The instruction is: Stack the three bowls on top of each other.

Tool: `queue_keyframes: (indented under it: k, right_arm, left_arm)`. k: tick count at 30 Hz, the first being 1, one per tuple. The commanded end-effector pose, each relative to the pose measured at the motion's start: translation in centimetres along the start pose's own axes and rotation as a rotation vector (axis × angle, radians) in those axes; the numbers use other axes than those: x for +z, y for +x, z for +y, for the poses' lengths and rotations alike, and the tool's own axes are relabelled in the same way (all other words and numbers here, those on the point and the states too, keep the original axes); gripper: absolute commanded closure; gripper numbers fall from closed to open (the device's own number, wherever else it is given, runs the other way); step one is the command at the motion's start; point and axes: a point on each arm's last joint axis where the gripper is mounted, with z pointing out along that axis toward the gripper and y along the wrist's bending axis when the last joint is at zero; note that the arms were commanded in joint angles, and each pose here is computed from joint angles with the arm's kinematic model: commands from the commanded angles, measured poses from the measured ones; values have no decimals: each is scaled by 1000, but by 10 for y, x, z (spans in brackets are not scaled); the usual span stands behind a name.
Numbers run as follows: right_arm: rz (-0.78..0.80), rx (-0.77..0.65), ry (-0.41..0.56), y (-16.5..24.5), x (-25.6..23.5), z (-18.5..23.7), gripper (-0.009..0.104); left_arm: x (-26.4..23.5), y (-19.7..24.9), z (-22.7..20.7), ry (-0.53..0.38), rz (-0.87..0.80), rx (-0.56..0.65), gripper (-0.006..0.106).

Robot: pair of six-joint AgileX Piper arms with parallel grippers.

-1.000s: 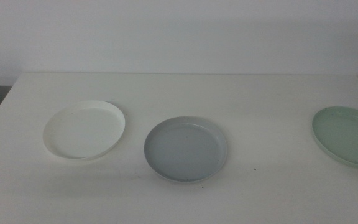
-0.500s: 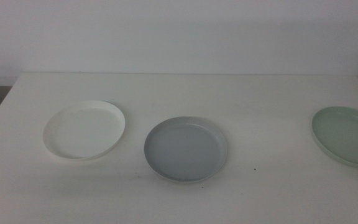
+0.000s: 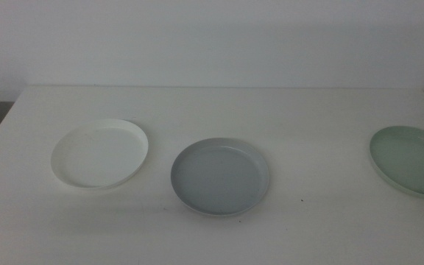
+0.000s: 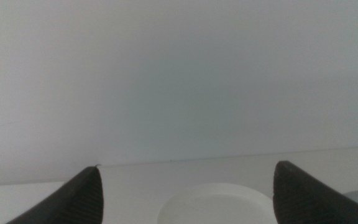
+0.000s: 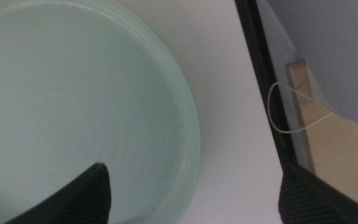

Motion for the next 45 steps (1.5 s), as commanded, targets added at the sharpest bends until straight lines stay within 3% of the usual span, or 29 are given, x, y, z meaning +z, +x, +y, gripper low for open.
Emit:
queue_keyframes:
  k: [1,8,11,16,20,21,23,27,32,40,45]
  right_arm:
    - [17,-44,32,-3,17,1,17]
    - [64,-47,34,-6,54,0,19]
    - [58,-45,33,-9,65,-1,27]
    - [63,-36,17,-9,75,0,58]
    - [61,-41,12,-10,82,-1,66]
    - [63,-51,12,-10,83,-1,73]
    - [59,-60,17,-10,83,-1,97]
    - [5,-3,18,-13,63,1,97]
    - [-127,3,-34,-1,-1,26,97]
    - [-205,-167,-193,42,-60,141,97]
    - [-151,-399,-252,79,-55,237,97]
  left_arm:
    - [0,-1,0,-1,-14,1,7]
    - [0,-1,0,-1,-14,3,7]
    - [0,-1,0,-1,-14,3,7]
    - [0,-1,0,-1,-14,3,7]
    - [0,-1,0,-1,-14,3,7]
    - [0,-1,0,-1,-14,3,7]
    - [0,-1,0,-1,-14,3,7]
    - [0,-1,0,-1,-14,3,7]
    - [0,-1,0,0,-14,19,7]
    - [0,-1,0,0,-14,19,7]
    - [0,-1,0,0,-14,19,7]
